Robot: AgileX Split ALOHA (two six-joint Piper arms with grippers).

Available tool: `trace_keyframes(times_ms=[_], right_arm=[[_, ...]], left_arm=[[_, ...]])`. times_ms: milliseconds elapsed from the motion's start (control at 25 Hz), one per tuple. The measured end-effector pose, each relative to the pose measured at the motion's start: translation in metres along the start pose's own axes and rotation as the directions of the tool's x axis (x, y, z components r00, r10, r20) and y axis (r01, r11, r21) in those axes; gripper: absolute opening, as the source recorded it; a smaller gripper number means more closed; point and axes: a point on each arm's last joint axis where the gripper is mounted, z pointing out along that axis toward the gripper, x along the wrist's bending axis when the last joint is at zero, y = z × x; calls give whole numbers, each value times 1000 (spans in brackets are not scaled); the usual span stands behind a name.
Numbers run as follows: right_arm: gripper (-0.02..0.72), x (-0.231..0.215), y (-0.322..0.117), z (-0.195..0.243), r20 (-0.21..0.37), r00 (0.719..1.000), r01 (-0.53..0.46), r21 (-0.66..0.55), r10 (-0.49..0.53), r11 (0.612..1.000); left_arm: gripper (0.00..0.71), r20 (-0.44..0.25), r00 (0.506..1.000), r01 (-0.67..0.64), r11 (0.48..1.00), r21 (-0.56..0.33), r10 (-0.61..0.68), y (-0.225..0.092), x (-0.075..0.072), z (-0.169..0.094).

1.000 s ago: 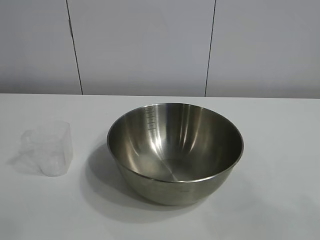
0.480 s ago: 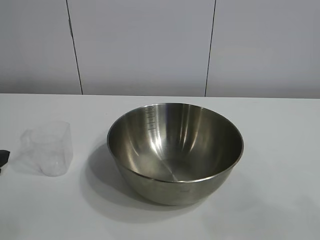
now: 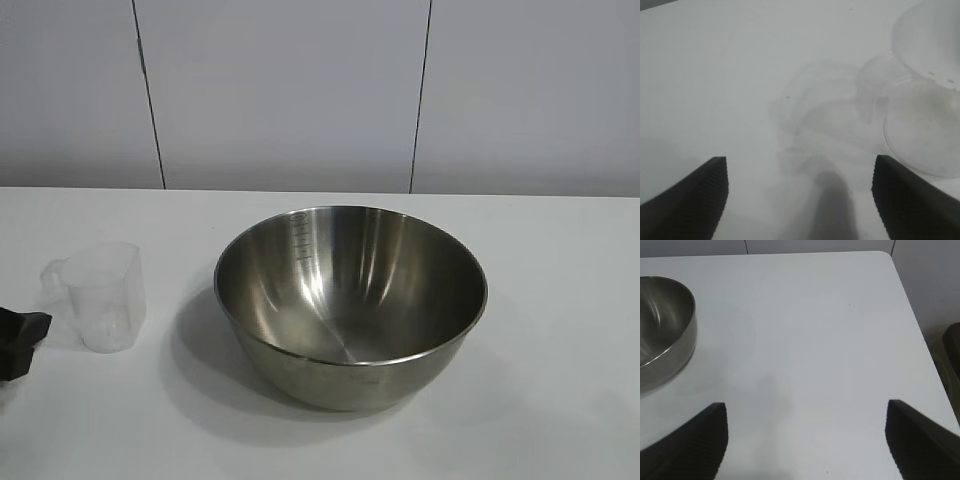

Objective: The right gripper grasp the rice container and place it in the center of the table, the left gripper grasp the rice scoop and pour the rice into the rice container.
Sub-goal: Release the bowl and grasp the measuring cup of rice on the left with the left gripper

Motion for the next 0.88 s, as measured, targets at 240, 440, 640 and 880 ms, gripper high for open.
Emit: trace_keyframes(times_ms=[240,440,640,880], right_arm=[[589,0,0,0,0,1000,0,0,0,1000],[589,0,0,0,0,1000,0,0,0,1000],[589,0,0,0,0,1000,0,-1,0,1000],[589,0,0,0,0,1000,0,-1,0,1000]], left_arm=[[570,-12,1000,-5,999,-54,4,12,4,12],[570,-23,1000,-9,996,-89,7,19,6,20],[564,-31,999,-10,993,-119,7,26,9,26],[296,-32,999,-11,992,-122,7,27,9,27]])
